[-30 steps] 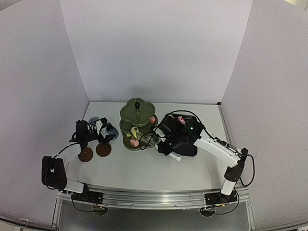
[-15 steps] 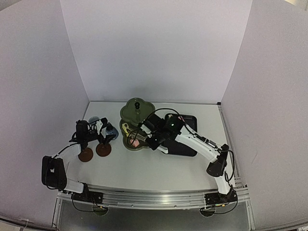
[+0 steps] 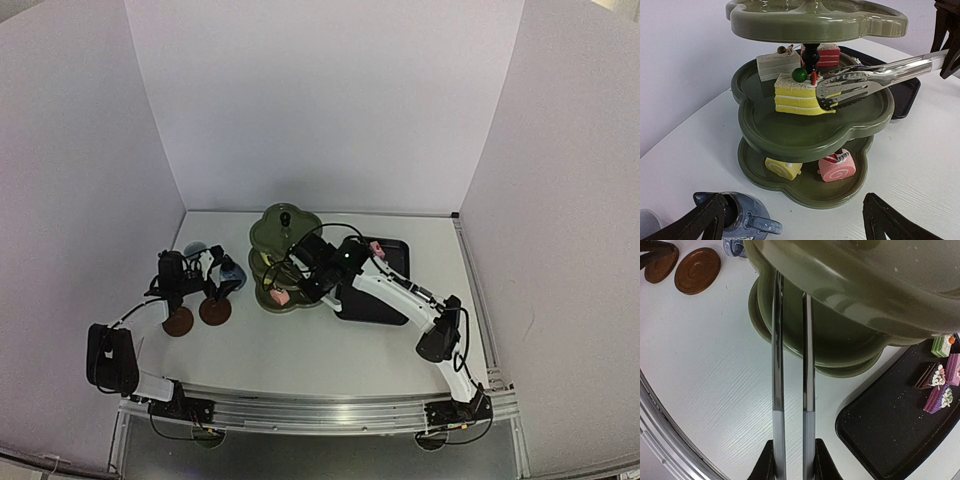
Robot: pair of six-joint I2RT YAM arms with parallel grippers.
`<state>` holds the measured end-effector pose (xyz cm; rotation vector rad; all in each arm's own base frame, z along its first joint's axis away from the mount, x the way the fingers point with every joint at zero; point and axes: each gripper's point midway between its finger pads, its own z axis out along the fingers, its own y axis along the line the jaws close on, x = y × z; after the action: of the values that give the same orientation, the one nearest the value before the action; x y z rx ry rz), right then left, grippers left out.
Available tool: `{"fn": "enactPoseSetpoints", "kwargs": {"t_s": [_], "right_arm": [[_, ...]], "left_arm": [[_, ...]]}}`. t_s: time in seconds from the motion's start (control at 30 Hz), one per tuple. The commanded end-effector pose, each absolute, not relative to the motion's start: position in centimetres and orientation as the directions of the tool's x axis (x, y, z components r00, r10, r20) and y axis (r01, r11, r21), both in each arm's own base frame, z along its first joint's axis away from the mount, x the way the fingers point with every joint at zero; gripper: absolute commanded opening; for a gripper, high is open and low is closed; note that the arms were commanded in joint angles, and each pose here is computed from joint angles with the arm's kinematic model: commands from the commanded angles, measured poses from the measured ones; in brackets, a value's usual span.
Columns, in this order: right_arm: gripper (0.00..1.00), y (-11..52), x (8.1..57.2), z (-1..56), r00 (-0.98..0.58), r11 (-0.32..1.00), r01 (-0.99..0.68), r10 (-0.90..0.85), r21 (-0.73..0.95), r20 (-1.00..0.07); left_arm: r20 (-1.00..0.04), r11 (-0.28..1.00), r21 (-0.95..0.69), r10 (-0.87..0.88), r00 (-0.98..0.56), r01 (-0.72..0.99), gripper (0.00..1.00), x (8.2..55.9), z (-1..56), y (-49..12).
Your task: Serve the afternoon tea
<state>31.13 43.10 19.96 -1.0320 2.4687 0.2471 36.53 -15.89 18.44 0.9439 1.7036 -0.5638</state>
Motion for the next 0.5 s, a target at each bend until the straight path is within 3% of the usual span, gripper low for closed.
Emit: {"fn": "enactPoseSetpoints", "kwargs": {"t_s": [0.0, 0.23, 0.4, 0.47], "right_arm": [[0.0, 44.9, 32.5, 21.3, -0.606, 0.717, -0.697, -0.577, 0.016, -0.548], [0.01, 45.2, 32.7, 20.5, -0.611, 0.713, -0.701, -0.58, 0.027, -0.54], [0.12, 45.1, 32.7, 20.4, -0.612, 0.716, -0.698, -0.58, 0.022, -0.537], [0.22, 45.2, 32.7, 20.4, -0.612, 0.714, -0.699, -0.58, 0.025, -0.538]], "left_arm": [[-0.948, 0.568, 0.128, 0.311, -0.068, 0.813, 0.96, 36.4, 19.8, -16.1], [-0.948, 0.571, 0.132, 0.312, -0.066, 0.81, 0.96, 36.5, 19.9, -16.1], [-0.948, 0.572, 0.13, 0.312, -0.068, 0.81, 0.96, 36.4, 19.8, -16.1], [-0.948, 0.573, 0.13, 0.312, -0.069, 0.809, 0.96, 36.4, 19.8, -16.0]]}}
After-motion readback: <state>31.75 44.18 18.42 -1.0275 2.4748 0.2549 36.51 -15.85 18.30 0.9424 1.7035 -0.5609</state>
